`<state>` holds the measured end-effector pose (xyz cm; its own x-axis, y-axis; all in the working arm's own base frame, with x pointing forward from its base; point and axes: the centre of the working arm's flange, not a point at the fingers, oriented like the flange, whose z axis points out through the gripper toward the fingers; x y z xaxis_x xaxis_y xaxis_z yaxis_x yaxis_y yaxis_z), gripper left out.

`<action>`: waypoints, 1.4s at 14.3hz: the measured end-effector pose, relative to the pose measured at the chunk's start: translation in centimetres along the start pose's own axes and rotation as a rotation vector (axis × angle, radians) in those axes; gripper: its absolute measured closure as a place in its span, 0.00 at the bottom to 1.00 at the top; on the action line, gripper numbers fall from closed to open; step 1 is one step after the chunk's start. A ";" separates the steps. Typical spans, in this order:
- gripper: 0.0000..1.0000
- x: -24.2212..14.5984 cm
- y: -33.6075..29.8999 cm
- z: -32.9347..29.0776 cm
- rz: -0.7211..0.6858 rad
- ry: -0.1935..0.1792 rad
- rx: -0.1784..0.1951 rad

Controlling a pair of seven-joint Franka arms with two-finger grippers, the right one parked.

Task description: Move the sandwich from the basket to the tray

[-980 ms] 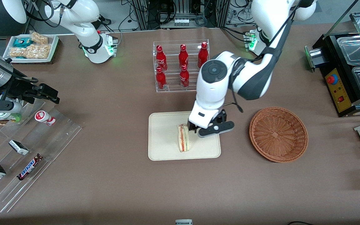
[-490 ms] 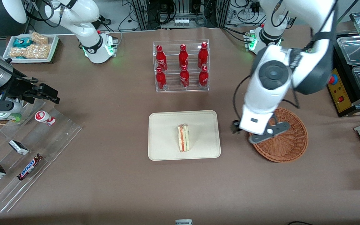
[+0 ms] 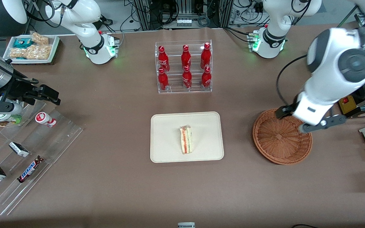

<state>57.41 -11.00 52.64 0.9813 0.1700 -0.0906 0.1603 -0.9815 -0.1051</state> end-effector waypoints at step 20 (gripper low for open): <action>0.00 -2.8 -8.3 -7.5 0.217 0.059 -0.052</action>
<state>54.13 -3.97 61.15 0.9977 -0.0496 -0.0470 -0.0514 -0.9980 -0.0380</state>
